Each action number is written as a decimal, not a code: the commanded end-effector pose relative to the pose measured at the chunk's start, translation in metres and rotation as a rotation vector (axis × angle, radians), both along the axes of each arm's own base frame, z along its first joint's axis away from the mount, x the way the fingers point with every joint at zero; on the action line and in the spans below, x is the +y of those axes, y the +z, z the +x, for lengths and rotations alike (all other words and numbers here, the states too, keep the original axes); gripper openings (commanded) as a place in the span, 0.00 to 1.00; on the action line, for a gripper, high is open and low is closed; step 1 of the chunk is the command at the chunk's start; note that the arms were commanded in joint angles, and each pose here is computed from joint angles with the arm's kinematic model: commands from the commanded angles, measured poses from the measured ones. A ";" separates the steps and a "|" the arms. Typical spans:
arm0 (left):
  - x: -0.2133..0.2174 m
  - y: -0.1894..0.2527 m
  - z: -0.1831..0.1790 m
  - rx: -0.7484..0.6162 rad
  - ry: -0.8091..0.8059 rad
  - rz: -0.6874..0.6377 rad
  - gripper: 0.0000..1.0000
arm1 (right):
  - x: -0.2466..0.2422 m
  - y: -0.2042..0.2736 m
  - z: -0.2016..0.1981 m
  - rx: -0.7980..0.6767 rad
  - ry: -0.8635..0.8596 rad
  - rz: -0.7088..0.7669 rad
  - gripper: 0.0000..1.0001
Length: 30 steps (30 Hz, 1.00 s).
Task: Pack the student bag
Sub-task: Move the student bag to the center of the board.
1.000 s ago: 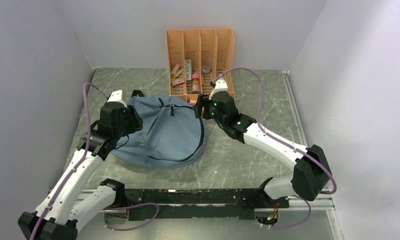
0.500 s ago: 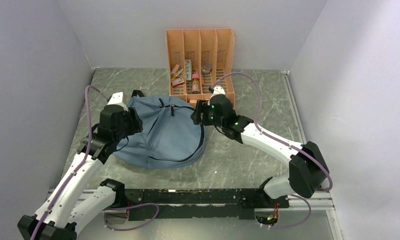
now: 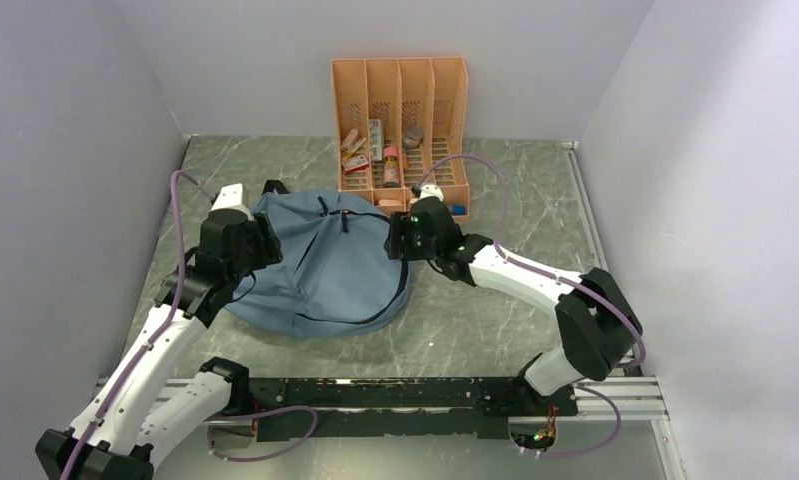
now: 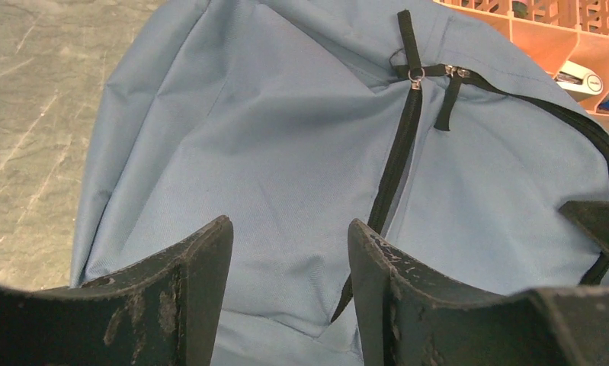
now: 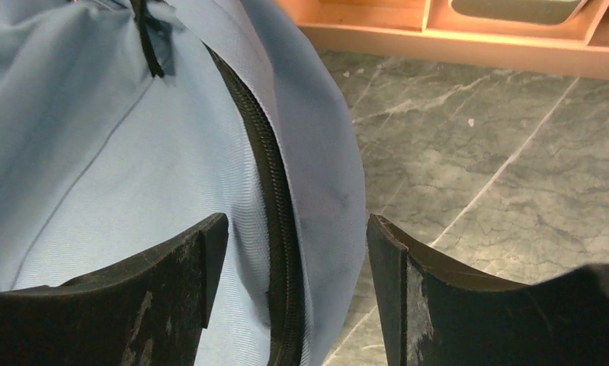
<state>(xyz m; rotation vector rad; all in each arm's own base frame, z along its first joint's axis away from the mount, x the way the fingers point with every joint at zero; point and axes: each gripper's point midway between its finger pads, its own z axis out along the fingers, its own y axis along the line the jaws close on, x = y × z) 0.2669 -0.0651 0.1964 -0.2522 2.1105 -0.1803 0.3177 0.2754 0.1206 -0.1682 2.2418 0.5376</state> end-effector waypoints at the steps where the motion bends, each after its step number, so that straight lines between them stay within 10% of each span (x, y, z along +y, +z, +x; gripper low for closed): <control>1: 0.006 0.007 0.002 -0.028 0.034 0.011 0.62 | 0.004 -0.010 0.001 0.011 0.030 -0.005 0.71; 16: 0.004 -0.005 0.009 0.017 0.038 0.030 0.61 | 0.041 -0.024 -0.017 0.079 0.248 0.068 0.62; 30: 0.013 0.026 0.028 -0.107 0.108 0.038 0.59 | 0.081 0.022 -0.031 0.020 0.392 0.181 0.11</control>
